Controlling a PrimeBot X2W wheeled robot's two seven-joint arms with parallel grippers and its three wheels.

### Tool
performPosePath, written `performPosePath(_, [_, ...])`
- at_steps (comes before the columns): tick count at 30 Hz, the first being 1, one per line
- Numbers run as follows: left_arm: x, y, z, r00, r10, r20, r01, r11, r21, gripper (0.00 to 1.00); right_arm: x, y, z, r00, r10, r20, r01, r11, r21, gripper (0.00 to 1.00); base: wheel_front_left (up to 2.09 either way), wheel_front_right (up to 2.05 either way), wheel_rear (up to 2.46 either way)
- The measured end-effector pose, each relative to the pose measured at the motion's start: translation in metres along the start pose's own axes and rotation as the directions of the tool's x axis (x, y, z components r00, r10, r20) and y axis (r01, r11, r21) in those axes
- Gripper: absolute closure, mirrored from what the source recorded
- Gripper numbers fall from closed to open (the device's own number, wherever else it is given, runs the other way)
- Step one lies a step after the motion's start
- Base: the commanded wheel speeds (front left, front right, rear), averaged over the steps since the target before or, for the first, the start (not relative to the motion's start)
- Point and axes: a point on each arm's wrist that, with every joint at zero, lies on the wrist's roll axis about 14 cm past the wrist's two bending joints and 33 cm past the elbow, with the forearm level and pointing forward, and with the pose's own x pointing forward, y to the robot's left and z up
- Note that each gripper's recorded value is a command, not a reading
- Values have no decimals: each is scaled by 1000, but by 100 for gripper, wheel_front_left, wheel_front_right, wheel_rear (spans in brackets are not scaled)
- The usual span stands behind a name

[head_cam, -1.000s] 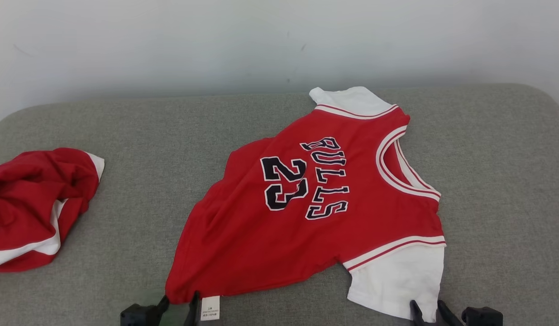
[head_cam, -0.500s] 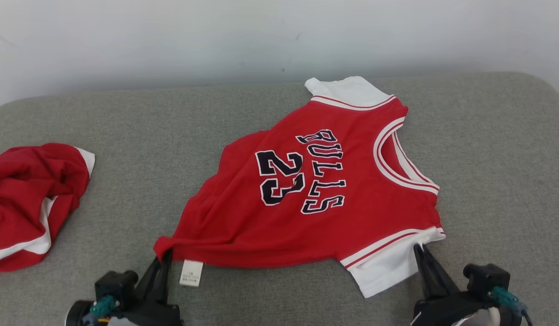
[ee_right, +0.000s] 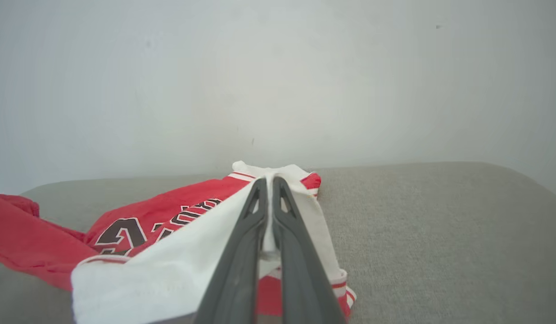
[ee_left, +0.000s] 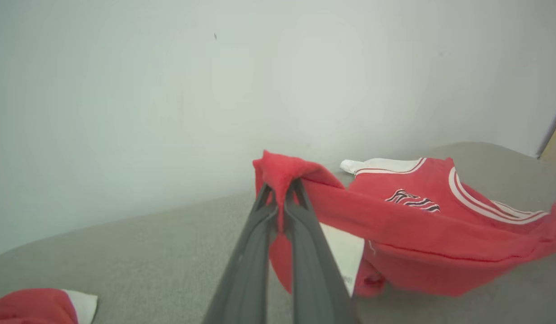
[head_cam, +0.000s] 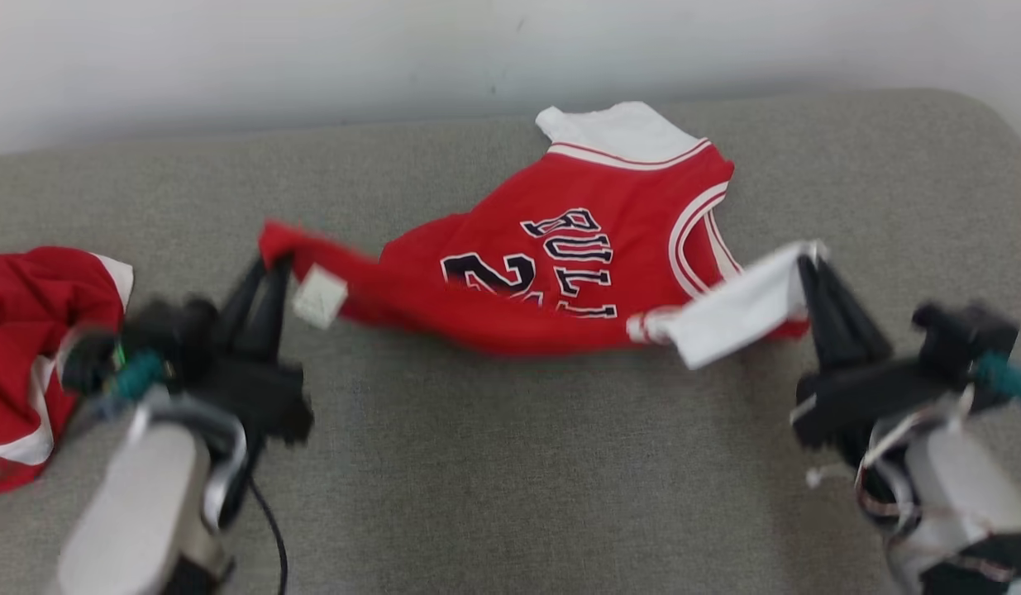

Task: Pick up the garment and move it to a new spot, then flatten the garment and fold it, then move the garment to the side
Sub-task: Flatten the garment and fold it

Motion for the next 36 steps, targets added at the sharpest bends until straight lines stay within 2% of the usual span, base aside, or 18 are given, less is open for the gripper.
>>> performPosePath(7, [76,1,86,985,-91,145,79,993,88,100,72,-16,93,985,18,170,-14,1000,-24,100,0,0,0])
performPosePath(8, [98,5,111,977,-100,189,85,993,86,100,94,-22,123,976,21,219,-16,1000,-27,100,0,0,0])
performPosePath(11, [130,12,146,963,-107,247,90,993,79,100,125,-25,167,957,32,287,-22,999,-37,100,0,0,0])
performPosePath(15, [168,18,183,945,-117,305,90,991,103,100,164,-31,215,937,44,347,-17,997,-81,100,0,0,0])
performPosePath(17, [186,27,196,938,-102,332,81,994,77,100,181,-32,232,927,49,371,-11,995,-103,100,0,0,0])
performPosePath(20, [209,36,205,933,-91,349,65,994,87,100,206,-27,246,918,68,390,-8,988,-152,100,0,0,0])
performPosePath(26, [246,49,204,936,-78,344,36,991,126,100,248,-24,248,922,82,378,2,977,-215,100,0,0,0])
performPosePath(30, [264,51,205,936,-77,343,26,988,151,100,266,-31,253,925,66,373,39,963,-265,100,0,0,0])
performPosePath(36, [278,54,201,940,-73,333,16,985,170,100,278,-43,271,916,29,400,94,954,-283,100,0,0,0])
